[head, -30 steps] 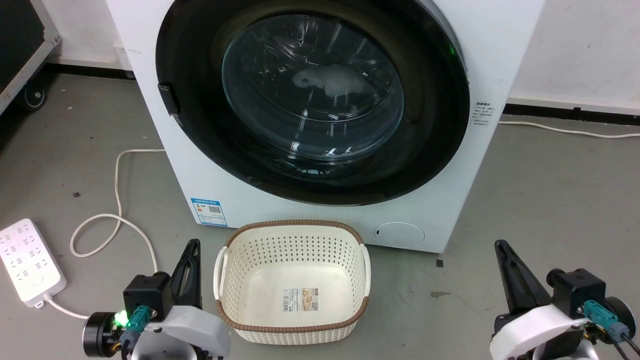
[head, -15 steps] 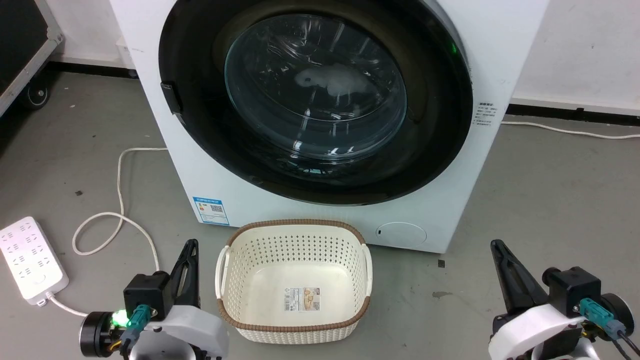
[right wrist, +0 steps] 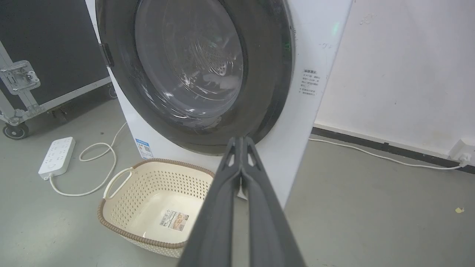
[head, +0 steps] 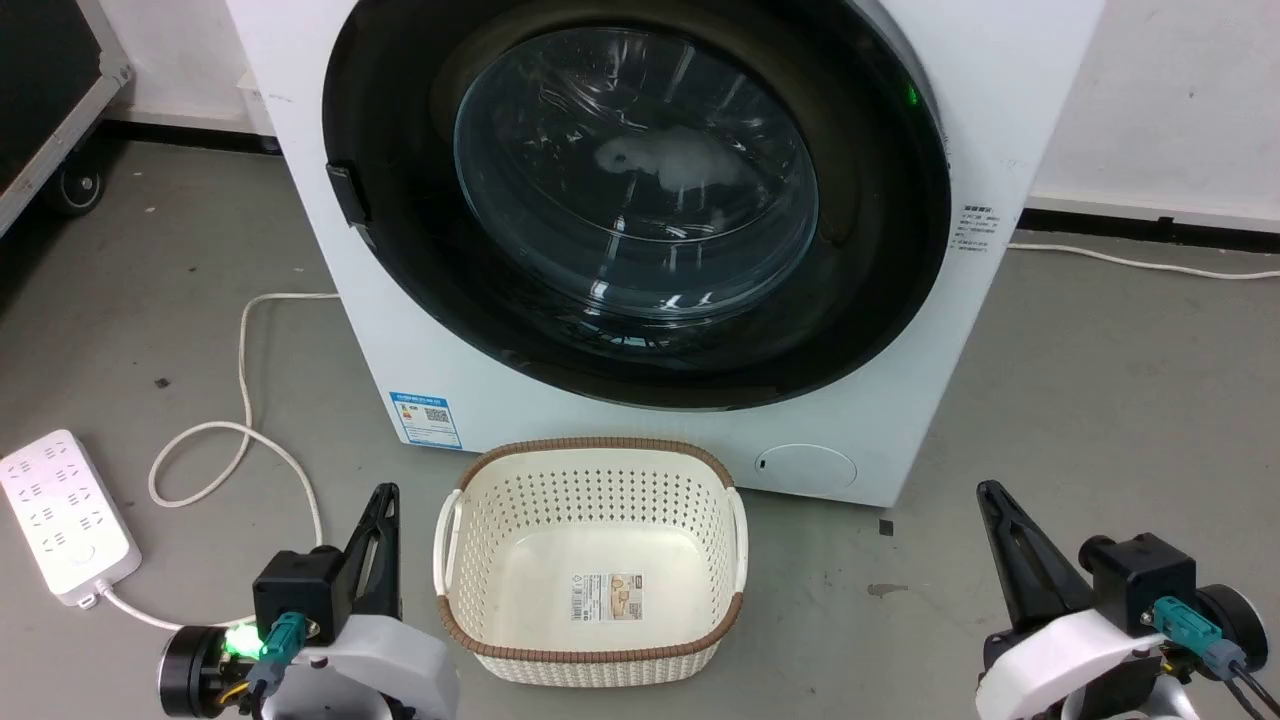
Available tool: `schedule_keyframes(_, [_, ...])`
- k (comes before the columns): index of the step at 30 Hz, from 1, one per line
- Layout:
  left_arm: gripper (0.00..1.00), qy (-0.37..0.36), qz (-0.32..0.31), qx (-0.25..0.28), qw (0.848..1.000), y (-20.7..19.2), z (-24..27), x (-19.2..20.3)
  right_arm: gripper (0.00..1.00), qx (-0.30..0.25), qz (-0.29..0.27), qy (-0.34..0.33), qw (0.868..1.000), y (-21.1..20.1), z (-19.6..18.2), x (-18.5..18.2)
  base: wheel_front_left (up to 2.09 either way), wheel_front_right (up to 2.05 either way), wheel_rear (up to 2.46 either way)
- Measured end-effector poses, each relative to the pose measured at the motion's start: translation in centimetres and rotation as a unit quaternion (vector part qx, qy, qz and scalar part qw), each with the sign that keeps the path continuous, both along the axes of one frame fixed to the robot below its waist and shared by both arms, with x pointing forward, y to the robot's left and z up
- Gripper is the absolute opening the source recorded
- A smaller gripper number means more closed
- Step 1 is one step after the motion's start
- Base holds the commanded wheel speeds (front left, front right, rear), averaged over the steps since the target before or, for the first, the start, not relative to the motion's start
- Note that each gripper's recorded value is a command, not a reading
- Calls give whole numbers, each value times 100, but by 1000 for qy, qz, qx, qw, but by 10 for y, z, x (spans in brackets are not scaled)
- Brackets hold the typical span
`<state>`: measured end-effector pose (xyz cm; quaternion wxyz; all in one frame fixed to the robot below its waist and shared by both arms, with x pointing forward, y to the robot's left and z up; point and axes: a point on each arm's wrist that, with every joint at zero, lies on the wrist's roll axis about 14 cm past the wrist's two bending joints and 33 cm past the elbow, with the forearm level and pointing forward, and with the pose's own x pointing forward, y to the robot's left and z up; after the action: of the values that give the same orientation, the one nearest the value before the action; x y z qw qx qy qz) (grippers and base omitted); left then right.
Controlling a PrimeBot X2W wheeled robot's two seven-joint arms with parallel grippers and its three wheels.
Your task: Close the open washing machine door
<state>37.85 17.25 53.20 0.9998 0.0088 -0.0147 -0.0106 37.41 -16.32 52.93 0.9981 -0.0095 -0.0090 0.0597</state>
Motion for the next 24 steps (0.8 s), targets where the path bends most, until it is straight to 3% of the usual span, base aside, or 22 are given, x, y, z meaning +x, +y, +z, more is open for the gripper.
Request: schedule_keyframes(24, [0, 10, 11, 15, 1000, 5, -1, -3, 0, -12, 6, 3, 1000, 5, 2, 1, 0, 0, 0])
